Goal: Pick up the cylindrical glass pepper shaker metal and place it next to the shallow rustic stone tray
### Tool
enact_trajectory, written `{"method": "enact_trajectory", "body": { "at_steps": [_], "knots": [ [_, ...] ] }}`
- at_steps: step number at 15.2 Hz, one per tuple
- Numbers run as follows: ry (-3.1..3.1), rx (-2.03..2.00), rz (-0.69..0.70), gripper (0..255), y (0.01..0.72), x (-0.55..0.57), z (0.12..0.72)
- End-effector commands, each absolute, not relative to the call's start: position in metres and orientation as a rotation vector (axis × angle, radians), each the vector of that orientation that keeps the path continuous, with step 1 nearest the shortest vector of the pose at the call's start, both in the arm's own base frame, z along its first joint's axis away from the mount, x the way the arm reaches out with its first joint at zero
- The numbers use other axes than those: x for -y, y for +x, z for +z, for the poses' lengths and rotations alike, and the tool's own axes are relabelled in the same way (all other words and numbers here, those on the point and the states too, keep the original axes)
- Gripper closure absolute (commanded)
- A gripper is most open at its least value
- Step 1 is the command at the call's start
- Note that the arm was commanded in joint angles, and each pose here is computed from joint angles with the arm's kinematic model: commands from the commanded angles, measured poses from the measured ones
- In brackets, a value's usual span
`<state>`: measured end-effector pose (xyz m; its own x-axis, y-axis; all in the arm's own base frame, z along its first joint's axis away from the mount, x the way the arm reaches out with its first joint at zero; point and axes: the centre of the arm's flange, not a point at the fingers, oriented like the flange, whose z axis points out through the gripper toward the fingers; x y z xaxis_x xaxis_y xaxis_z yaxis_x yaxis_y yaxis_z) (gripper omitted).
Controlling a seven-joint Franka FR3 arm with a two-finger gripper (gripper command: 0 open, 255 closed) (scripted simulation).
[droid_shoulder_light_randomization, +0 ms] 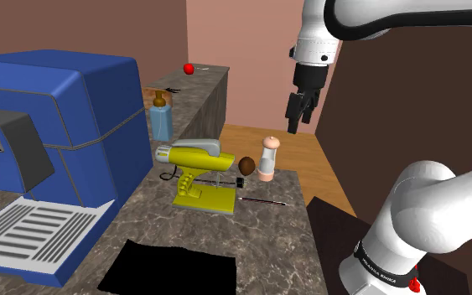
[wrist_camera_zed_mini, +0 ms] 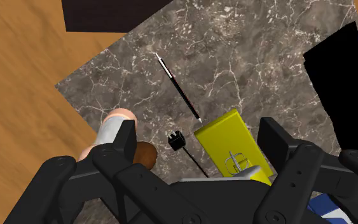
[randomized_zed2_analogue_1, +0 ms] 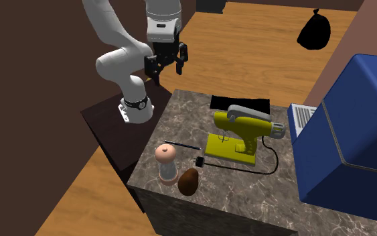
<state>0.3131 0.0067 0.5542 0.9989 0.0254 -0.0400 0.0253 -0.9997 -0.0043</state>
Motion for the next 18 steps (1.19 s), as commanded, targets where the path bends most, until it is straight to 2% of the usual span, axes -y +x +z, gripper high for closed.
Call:
{"method": "enact_trajectory", "body": {
  "at_steps": [1,18],
  "knots": [
    [-3.137,0.04,0.063,0,0.313,-0.007,0.554],
    [-2.998,-0.384,0.002,0,0.425,0.142,0.433]
  ]
}}
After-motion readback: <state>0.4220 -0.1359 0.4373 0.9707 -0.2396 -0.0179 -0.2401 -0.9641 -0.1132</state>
